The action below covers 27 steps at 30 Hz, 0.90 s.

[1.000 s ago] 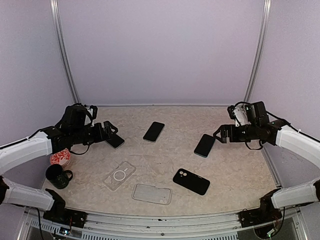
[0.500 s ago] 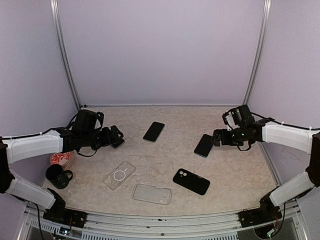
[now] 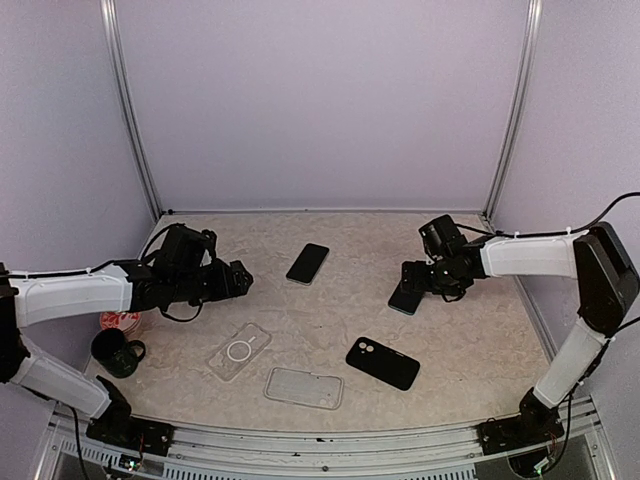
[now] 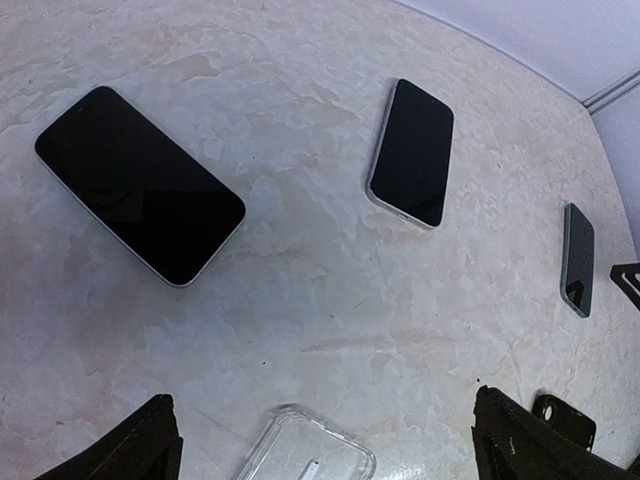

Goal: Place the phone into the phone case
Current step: Move the phone case to the center of the board.

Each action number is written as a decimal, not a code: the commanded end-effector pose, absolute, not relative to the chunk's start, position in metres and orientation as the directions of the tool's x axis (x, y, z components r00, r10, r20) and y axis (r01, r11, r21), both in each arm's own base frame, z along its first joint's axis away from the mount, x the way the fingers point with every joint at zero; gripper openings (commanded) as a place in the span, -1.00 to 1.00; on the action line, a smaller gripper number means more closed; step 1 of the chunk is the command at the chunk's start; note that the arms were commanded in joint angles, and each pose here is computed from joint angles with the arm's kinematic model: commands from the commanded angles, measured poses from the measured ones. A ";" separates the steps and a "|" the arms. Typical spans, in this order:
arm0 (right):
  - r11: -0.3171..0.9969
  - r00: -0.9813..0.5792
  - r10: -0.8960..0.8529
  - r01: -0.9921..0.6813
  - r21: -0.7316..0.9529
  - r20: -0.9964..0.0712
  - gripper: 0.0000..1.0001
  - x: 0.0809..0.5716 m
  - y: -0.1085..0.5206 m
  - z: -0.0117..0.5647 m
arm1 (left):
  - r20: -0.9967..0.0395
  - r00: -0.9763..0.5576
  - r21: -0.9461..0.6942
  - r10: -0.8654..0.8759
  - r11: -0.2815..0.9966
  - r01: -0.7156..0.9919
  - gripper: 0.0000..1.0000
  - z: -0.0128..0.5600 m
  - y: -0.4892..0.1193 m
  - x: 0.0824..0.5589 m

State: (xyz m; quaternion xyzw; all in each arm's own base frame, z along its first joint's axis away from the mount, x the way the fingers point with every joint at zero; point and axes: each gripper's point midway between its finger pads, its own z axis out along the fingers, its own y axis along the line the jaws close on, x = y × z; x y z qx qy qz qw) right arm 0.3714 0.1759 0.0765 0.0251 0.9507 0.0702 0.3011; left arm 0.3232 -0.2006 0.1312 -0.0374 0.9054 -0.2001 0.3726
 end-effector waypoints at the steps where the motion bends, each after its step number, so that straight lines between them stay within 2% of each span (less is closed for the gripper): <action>1: 0.985 -0.792 0.137 0.045 0.167 -0.595 0.99 0.386 0.187 0.080 | -0.674 -0.721 -0.324 -0.161 0.942 0.093 0.98 0.123 -0.196 0.312; 9: 0.987 -0.807 0.125 0.044 0.153 -0.576 0.99 0.389 0.190 0.067 | -0.638 -0.768 -0.202 -0.057 0.975 0.096 0.94 0.092 -0.188 0.292; 12: 0.987 -0.808 0.124 0.040 0.156 -0.575 0.99 0.389 0.191 0.067 | -0.612 -0.789 -0.204 -0.045 0.974 0.103 0.78 0.079 -0.188 0.286; 18: 0.986 -0.803 0.118 0.025 0.164 -0.584 0.99 0.388 0.192 0.072 | -0.575 -0.818 -0.154 -0.003 0.982 0.105 0.30 0.056 -0.186 0.280; 20: 0.986 -0.799 0.112 0.014 0.168 -0.590 0.99 0.387 0.192 0.075 | -0.559 -0.829 -0.137 0.020 0.984 0.116 0.24 0.049 -0.187 0.279; 23: 0.985 -0.797 0.103 -0.003 0.175 -0.595 0.99 0.385 0.193 0.078 | -0.528 -0.847 -0.108 0.058 0.985 0.135 0.03 0.036 -0.190 0.275; 27: 0.982 -0.792 0.088 -0.033 0.186 -0.604 0.99 0.382 0.196 0.084 | -0.500 -0.861 -0.091 0.097 0.982 0.163 -0.08 0.027 -0.196 0.272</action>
